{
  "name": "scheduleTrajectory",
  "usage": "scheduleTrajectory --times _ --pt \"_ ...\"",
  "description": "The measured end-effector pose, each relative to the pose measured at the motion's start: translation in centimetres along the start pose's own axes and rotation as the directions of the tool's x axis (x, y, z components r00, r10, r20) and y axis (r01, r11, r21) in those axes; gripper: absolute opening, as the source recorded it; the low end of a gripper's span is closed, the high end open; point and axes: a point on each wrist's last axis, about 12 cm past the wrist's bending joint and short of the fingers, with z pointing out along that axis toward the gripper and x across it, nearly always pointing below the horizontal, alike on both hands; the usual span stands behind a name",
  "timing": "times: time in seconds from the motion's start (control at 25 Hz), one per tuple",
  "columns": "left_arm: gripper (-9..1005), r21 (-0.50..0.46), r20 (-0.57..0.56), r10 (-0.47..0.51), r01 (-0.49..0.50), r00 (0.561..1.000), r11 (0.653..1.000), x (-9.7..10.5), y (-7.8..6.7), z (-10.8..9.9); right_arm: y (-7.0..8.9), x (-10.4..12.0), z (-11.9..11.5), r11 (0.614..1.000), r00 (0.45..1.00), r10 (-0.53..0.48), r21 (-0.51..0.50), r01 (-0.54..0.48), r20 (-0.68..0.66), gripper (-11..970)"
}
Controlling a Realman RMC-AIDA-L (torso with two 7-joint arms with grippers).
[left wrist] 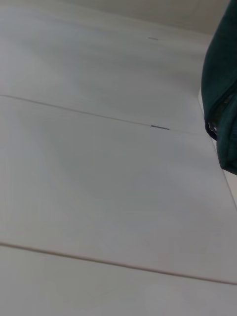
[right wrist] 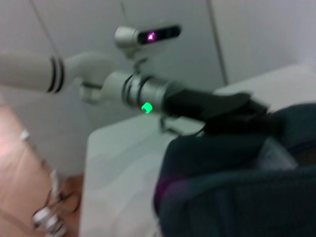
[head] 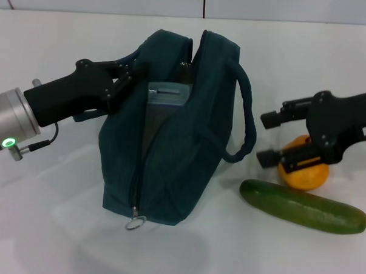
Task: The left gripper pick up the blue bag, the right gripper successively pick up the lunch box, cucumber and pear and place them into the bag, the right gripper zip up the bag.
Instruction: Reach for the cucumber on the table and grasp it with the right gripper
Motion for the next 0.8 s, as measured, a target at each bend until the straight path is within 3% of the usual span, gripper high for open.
scheduleTrajectory --times 0.12,0.28,0.8 --pt "44 -0.006 -0.005 0.025 -0.025 1.0 1.0 0.2 0.1 0.3 0.2 -0.2 0.1 0.999 0.997 0.003 -0.044 -0.007 -0.075 750" --pt "44 -0.014 -0.001 0.022 -0.022 1.0 1.0 0.5 0.0 0.3 0.1 -0.3 0.4 1.0 0.985 0.016 -0.014 -0.018 -0.169 809" --pt "43 -0.042 0.049 0.036 -0.034 0.998 0.999 1.0 -0.2 0.5 -0.3 -0.1 4.4 0.997 0.888 -0.05 0.03 0.072 -0.456 799"
